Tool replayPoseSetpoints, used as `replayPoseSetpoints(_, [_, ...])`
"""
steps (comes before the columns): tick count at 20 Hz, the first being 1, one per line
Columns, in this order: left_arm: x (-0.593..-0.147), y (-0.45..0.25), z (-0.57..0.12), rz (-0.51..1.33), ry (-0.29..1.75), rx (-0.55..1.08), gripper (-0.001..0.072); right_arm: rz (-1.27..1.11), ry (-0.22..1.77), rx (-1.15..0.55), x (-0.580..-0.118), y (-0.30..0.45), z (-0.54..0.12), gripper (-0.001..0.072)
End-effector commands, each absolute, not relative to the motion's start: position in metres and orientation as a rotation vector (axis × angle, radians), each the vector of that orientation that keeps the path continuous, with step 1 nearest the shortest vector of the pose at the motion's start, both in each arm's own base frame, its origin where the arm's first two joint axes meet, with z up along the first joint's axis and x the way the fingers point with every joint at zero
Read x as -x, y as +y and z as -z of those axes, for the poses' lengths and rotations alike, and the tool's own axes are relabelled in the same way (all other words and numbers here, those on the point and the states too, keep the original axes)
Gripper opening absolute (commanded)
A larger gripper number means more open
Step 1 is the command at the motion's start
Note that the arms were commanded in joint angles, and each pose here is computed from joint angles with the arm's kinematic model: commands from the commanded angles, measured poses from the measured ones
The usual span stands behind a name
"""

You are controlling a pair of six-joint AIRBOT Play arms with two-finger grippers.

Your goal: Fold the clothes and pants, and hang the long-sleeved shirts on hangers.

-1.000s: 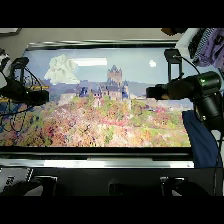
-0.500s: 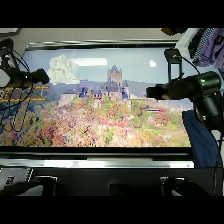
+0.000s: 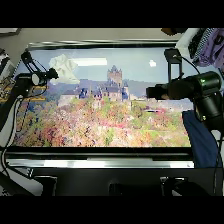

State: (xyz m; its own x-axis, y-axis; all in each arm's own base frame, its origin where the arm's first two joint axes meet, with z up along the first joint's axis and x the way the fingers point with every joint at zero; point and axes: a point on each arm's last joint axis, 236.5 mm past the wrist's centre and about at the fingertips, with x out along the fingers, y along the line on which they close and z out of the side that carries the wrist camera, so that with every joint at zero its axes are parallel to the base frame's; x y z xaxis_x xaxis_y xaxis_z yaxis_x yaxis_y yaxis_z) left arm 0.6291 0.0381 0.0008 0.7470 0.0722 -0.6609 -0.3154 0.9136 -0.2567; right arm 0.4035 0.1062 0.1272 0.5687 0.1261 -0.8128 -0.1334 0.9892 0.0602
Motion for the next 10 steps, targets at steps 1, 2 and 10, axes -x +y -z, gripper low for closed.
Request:
replayPoseSetpoints(1, [-0.661, 0.043, 0.027, -0.215, 0.668, 0.373, 0.072, -0.152, 0.953, 0.009, -0.404, 0.106, -0.127, 0.0036])
replayPoseSetpoints(2, [-0.666, 0.043, 0.031, -0.212, 0.666, 0.363, 0.072, -0.152, 0.954, 0.009, -0.404, 0.106, -0.127, 0.0036])
replayPoseSetpoints(10, [-0.678, 0.05, 0.065, -0.208, 0.705, 0.279, 0.0598, -0.152, 0.953, 0.009, -0.404, 0.106, -0.127, 0.0036])
